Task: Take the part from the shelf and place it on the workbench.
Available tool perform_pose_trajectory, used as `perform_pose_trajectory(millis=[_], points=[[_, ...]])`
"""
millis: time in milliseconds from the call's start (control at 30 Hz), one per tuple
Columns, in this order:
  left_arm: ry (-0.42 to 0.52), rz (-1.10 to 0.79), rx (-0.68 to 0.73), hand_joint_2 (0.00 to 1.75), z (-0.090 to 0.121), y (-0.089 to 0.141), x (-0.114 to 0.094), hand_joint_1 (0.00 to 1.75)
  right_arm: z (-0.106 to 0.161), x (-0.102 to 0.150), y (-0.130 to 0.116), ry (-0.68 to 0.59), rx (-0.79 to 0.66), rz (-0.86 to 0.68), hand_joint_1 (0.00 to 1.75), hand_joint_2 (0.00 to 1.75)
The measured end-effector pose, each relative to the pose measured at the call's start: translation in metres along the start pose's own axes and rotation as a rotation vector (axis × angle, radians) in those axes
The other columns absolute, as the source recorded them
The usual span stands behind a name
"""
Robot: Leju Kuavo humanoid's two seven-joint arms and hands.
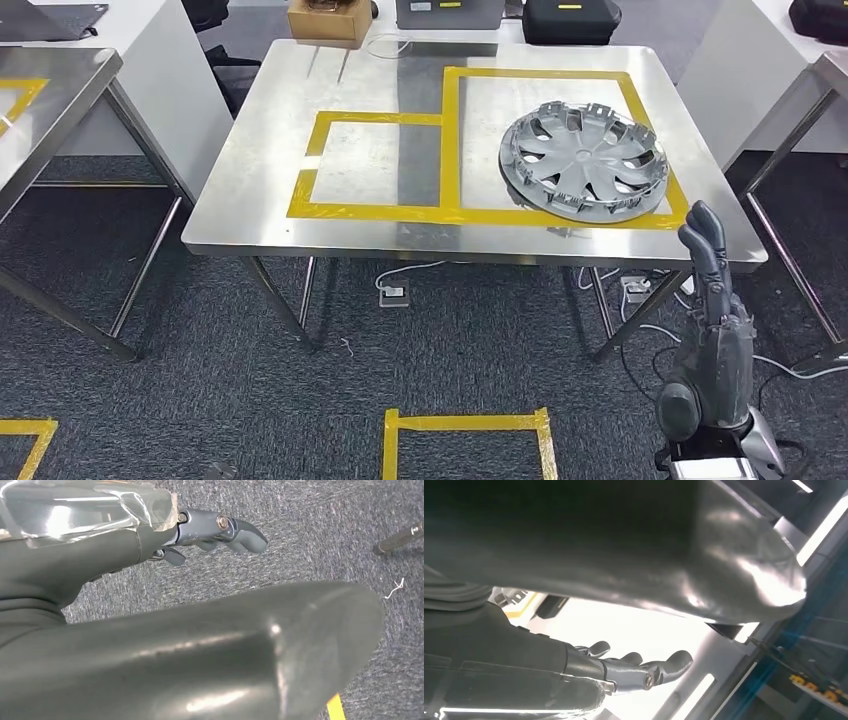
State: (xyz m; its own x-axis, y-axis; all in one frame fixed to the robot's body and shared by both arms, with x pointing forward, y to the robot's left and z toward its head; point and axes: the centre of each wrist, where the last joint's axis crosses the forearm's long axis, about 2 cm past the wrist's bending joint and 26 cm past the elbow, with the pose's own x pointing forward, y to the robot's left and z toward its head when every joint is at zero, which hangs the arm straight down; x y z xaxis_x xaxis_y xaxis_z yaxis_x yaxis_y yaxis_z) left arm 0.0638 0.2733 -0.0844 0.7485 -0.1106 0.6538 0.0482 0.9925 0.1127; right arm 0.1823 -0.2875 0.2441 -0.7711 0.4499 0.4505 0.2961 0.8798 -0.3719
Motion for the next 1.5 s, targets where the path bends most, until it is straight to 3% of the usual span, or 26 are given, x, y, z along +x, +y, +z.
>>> perform_pose_trajectory(millis=[900, 1233, 1500], points=[[-0.007, -0.009, -0.011, 0.0, -0.001, -0.002, 0.003, 0.0, 0.001, 0.0, -0.002, 0.007, -0.013, 0.009, 0.0, 0.0], [-0.01, -0.04, 0.131, 0.0, -0.002, -0.007, -0.015, 0.0, 0.002, 0.002, 0.016, 0.012, -0.248, 0.017, 0.0, 0.0], [0.001, -0.04, 0.098, 0.0, -0.006, -0.007, -0.024, 0.0, 0.006, 0.003, 0.03, 0.042, -0.254, -0.028, 0.0, 0.0]])
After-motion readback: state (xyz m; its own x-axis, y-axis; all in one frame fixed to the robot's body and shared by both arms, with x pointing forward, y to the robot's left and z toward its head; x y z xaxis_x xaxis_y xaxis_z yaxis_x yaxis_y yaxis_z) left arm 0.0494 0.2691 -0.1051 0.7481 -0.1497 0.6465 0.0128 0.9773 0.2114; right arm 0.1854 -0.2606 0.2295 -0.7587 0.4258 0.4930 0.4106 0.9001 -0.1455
